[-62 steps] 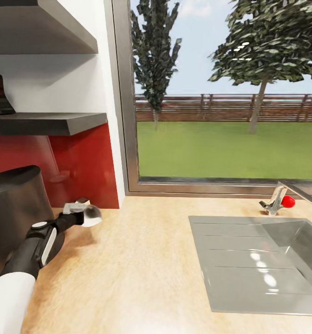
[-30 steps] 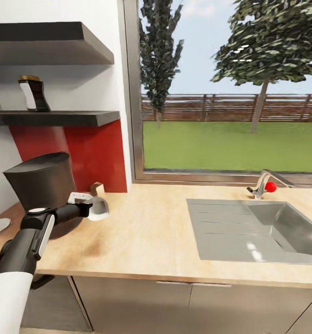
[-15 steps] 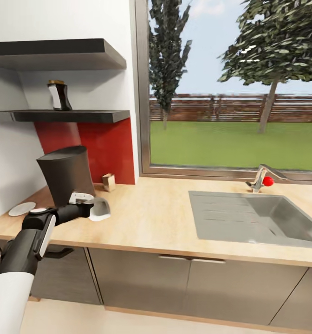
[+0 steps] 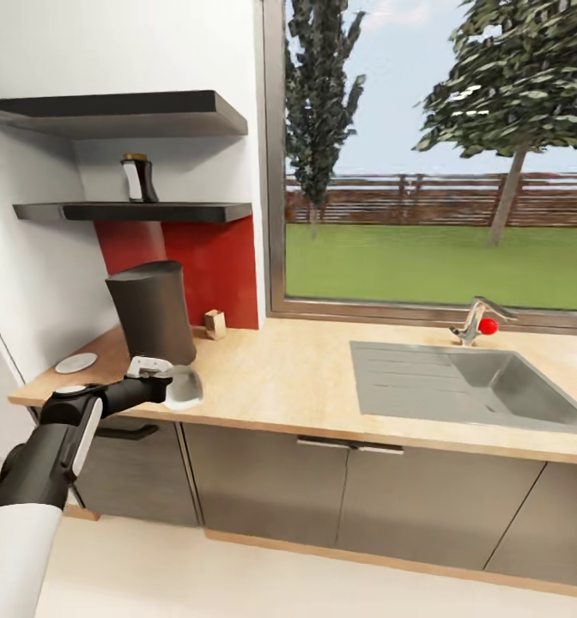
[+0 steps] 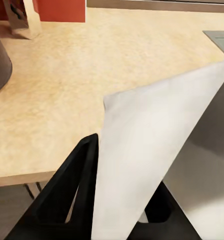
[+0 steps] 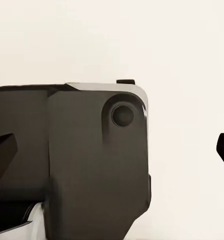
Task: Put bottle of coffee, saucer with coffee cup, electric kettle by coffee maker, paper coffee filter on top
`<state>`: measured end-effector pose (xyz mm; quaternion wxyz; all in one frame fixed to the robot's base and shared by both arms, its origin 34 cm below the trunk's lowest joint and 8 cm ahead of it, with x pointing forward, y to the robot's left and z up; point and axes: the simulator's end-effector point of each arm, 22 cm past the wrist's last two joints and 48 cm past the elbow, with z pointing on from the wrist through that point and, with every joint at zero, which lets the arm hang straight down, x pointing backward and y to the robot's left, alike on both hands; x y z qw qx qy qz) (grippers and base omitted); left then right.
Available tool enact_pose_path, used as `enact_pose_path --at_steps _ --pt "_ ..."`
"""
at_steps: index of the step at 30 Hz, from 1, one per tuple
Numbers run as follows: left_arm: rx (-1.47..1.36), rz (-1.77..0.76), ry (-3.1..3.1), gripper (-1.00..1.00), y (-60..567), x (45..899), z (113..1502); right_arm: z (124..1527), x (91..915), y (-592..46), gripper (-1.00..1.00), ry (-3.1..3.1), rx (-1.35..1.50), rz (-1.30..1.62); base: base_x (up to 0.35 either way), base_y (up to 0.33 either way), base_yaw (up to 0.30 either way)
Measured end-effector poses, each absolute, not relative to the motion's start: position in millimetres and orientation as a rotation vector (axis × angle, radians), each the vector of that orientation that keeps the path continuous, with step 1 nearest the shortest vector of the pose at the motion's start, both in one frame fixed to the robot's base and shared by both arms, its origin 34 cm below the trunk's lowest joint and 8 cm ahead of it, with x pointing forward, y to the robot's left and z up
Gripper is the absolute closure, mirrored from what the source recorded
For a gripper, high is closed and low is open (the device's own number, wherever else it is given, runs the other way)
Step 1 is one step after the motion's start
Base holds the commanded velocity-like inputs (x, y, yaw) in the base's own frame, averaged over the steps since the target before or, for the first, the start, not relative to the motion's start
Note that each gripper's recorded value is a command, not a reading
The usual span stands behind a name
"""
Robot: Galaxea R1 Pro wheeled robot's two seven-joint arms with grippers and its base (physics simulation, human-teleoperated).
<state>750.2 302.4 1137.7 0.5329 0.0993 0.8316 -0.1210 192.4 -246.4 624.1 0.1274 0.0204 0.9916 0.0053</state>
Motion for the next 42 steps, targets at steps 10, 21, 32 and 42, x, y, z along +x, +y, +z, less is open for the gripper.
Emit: enact_pose_path --at_steps 10,21,32,42 --pt "0.220 -0.259 1.984 1.00 323 749 1141 624 192 -246 -1.00 2.885 0.059 0.015 -0.030 0.000 0.273" --pt "0.045 -0.250 2.067 1.00 413 734 1165 624 192 -246 -1.00 2.885 0.060 0.015 -0.001 0.000 0.278" --pt "-0.425 -0.187 2.115 1.00 503 795 1263 624 192 -245 -1.00 2.886 0.060 0.016 0.000 0.000 0.277" --pt "-0.720 -0.489 2.056 1.00 494 815 1277 624 191 -243 -1.00 2.888 0.061 0.018 0.000 0.000 0.139"
